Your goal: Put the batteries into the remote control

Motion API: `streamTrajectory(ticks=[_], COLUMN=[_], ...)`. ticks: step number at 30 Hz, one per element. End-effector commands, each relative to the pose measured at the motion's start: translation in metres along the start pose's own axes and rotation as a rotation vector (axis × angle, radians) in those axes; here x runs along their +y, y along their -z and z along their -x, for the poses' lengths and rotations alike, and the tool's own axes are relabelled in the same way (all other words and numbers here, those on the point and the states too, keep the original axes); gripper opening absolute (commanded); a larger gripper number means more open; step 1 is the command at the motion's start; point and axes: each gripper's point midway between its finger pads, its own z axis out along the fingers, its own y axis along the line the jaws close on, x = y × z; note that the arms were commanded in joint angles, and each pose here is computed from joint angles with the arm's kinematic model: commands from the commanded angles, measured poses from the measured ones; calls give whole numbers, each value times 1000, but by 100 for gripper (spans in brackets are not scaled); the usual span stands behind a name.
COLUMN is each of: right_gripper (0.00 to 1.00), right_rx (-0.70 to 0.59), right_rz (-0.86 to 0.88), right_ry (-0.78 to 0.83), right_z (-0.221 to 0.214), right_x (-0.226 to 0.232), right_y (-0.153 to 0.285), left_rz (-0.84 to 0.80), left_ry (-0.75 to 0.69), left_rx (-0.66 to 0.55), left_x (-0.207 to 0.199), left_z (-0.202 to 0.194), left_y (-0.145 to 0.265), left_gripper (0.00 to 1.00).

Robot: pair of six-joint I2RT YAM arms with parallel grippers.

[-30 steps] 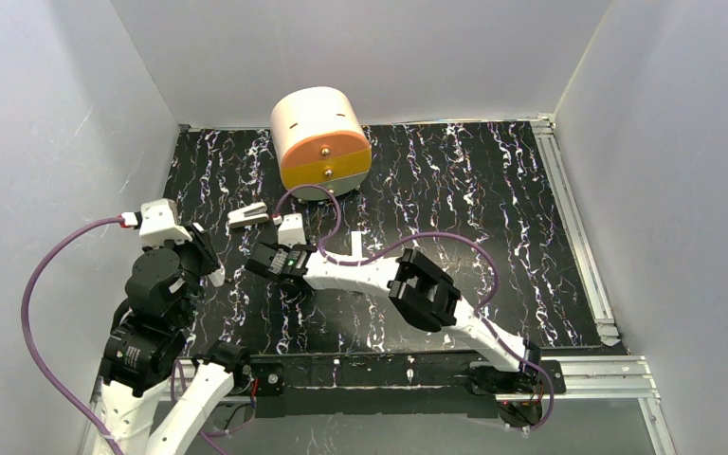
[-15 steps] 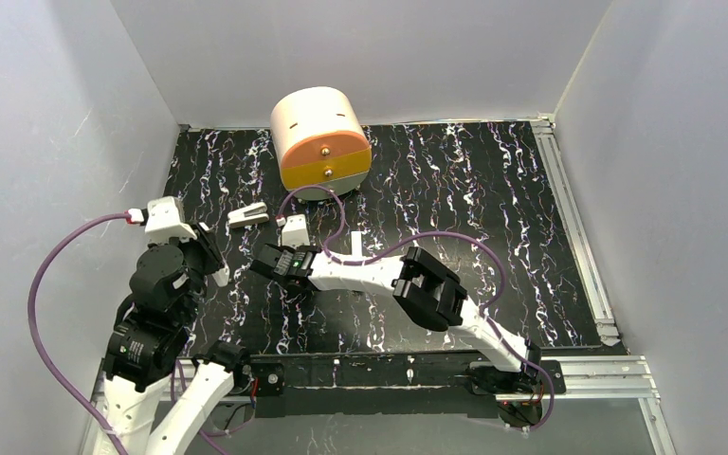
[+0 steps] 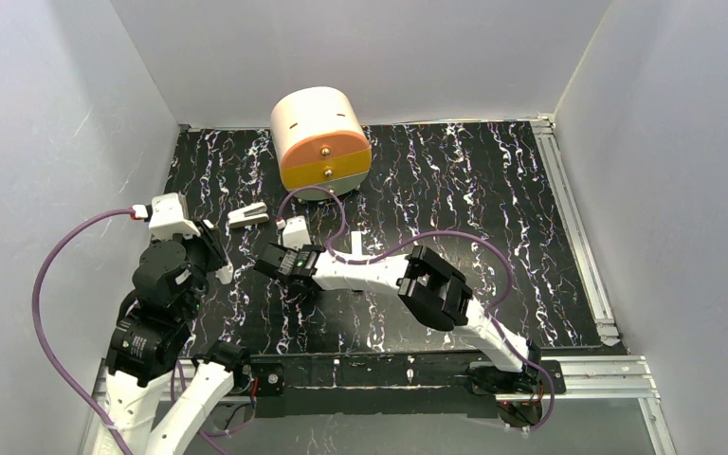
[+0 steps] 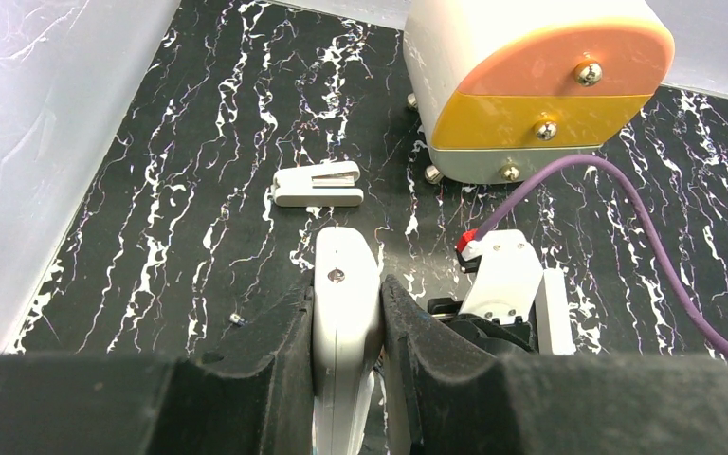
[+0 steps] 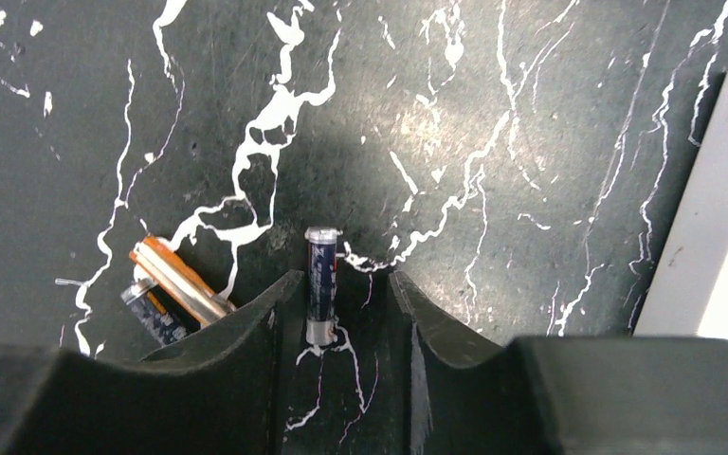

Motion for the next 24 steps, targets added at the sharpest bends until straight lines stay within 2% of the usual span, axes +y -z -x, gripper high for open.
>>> streamTrajectory(ticks=[1, 6, 13, 16, 21, 24], right_gripper=[43, 34, 32, 29, 16, 13], right_rx=[152, 199, 241, 235, 217, 184], right_rz=[18, 48, 50, 47, 55, 74], right_ry=[97, 97, 103, 119, 131, 133], right_z=[-39, -55, -62, -63, -62, -54], right_x=[-12, -10, -18, -21, -24, -23], right_y=[8, 4, -13, -15, -15, -11], left_rz=[-1, -8, -26, -36, -46, -54], left_ry=[10, 14, 10, 7, 10, 10], left_rx=[-14, -9, 5, 13, 19, 27], left_x=[-2, -4, -8, -10, -12, -14], left_z=[4, 3, 1, -1, -2, -4], left_y=[-3, -4, -5, -6, -7, -8], left_gripper=[0, 0, 0, 0, 0, 0])
